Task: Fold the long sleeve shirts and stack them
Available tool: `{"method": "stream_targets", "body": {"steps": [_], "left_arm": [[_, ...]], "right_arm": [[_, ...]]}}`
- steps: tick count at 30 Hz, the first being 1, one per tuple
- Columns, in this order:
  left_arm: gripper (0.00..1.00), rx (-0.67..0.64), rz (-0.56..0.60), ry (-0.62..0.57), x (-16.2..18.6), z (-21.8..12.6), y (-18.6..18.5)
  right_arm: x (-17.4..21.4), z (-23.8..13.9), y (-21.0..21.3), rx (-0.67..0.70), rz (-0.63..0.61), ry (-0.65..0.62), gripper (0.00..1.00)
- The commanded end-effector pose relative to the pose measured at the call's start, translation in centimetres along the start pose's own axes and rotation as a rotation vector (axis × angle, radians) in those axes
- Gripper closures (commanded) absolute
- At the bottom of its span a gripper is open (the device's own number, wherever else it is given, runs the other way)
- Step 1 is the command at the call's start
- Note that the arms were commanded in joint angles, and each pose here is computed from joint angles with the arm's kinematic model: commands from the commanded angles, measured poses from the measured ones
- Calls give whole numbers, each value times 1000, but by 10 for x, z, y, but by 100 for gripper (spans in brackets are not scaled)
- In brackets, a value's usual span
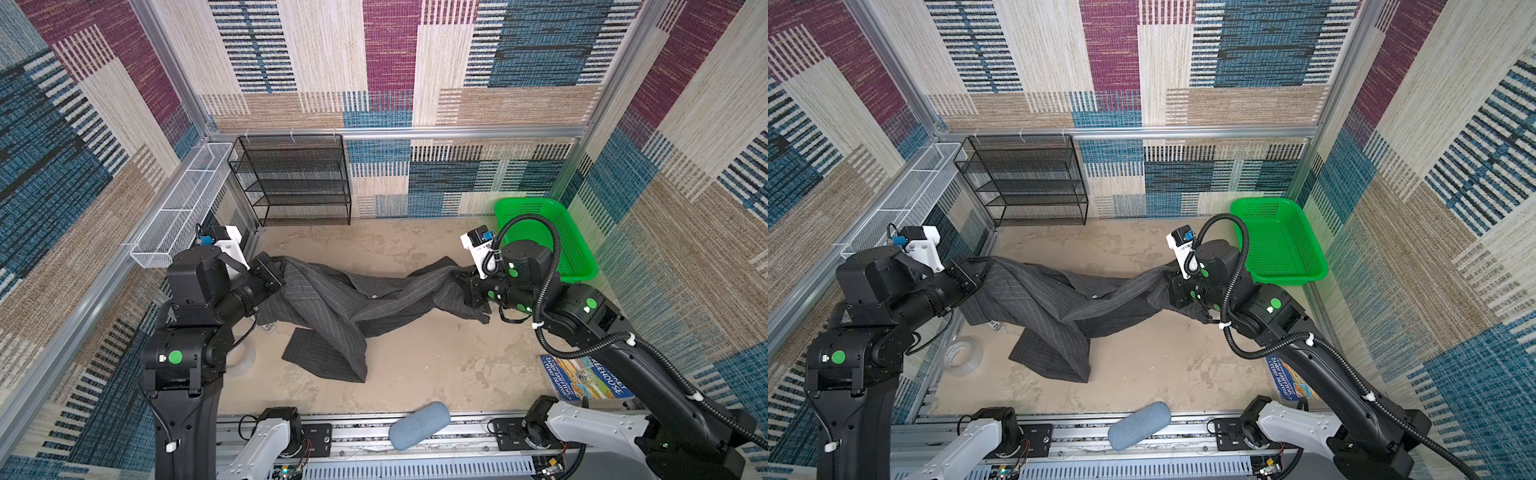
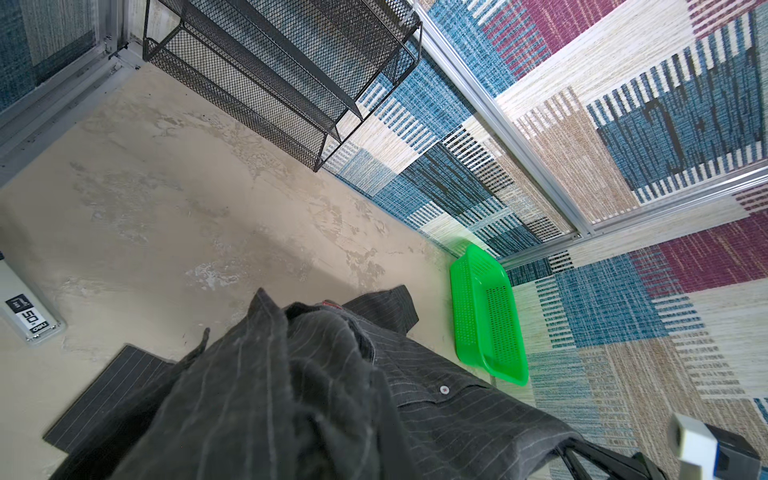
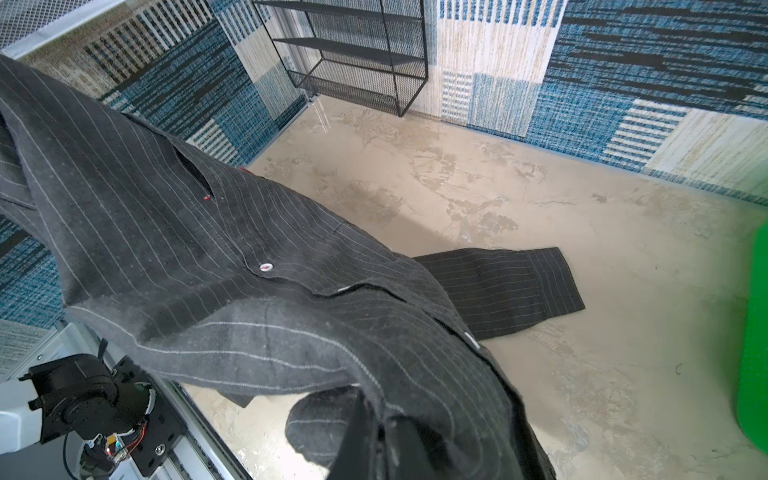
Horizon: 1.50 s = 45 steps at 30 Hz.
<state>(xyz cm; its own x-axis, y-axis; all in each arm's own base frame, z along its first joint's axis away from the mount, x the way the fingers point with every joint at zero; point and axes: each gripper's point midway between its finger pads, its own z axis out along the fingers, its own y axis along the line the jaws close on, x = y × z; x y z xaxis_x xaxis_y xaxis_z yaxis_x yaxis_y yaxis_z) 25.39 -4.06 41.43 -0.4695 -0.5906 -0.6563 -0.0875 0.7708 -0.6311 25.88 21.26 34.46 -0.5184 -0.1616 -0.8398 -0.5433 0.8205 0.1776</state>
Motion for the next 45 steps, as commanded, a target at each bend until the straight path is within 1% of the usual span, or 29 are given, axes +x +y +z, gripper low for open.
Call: {"method": "stream_targets", "body": {"steps": [1, 3, 6, 8, 10, 11, 12, 13, 14, 15, 16, 18, 19, 21, 23, 24, 26, 28, 29, 30, 32, 33, 36, 39, 45], "left_arm": [[100, -38, -2, 4, -9, 32, 10], [100, -70, -25, 36, -13, 66, 18], [100, -126, -47, 99, -18, 122, 33], [100, -154, -69, 161, -17, 165, 44], [100, -183, -95, 222, -12, 208, 58], [93, -214, -107, 244, -9, 227, 69], [82, -242, -112, 260, -6, 242, 78], [63, -281, -107, 266, -5, 257, 90], [48, -326, -101, 270, -3, 270, 104], [40, -363, -92, 271, -3, 280, 114], [33, -409, -78, 276, -1, 289, 126], [26, -466, -59, 290, -1, 302, 140], [24, -482, -51, 298, -1, 304, 144], [22, -488, -42, 300, -3, 304, 143], [22, -470, -42, 291, -6, 295, 136], [22, -458, -40, 292, -5, 288, 131], [22, -429, -38, 292, -1, 271, 123], [22, -405, -44, 293, 7, 251, 119], [22, -394, -48, 295, 13, 242, 119], [22, -379, -54, 292, 19, 231, 117], [22, -355, -63, 275, 29, 213, 116], [22, -346, -68, 265, 33, 203, 116], [22, -343, -70, 259, 43, 181, 118], [22, -348, -77, 264, 47, 169, 122], [24, -334, -126, 228, 40, 145, 130]], "right_arm": [[-16, 18, -20, -13, -9, -20, 94], [-23, 34, -51, -18, 22, -27, 94], [-27, 69, -97, -22, 61, 0, 94], [-27, 102, -125, -30, 85, 33, 94], [-20, 144, -158, -28, 120, 86, 93], [-14, 166, -175, -18, 142, 112, 91], [-14, 183, -192, 0, 158, 121, 89], [-9, 204, -212, 40, 178, 138, 86], [-4, 221, -233, 100, 189, 147, 82], [1, 236, -249, 150, 195, 158, 78], [6, 251, -267, 210, 201, 163, 74], [13, 265, -284, 271, 214, 169, 67], [17, 270, -289, 292, 220, 176, 63], [18, 268, -288, 322, 215, 174, 57], [18, 256, -271, 350, 178, 172, 52], [19, 249, -256, 355, 155, 173, 49], [23, 235, -211, 321, 115, 184, 44], [38, 224, -161, 293, 81, 213, 39], [48, 221, -135, 261, 78, 227, 37], [59, 215, -100, 201, 80, 240, 35], [81, 206, -54, 134, 99, 255, 34], [93, 200, -22, 70, 106, 260, 34], [117, 191, 48, -32, 78, 278, 33], [146, 191, 111, -73, -56, 332, 33], [188, 213, 196, -214, -282, 379, 33]]}}
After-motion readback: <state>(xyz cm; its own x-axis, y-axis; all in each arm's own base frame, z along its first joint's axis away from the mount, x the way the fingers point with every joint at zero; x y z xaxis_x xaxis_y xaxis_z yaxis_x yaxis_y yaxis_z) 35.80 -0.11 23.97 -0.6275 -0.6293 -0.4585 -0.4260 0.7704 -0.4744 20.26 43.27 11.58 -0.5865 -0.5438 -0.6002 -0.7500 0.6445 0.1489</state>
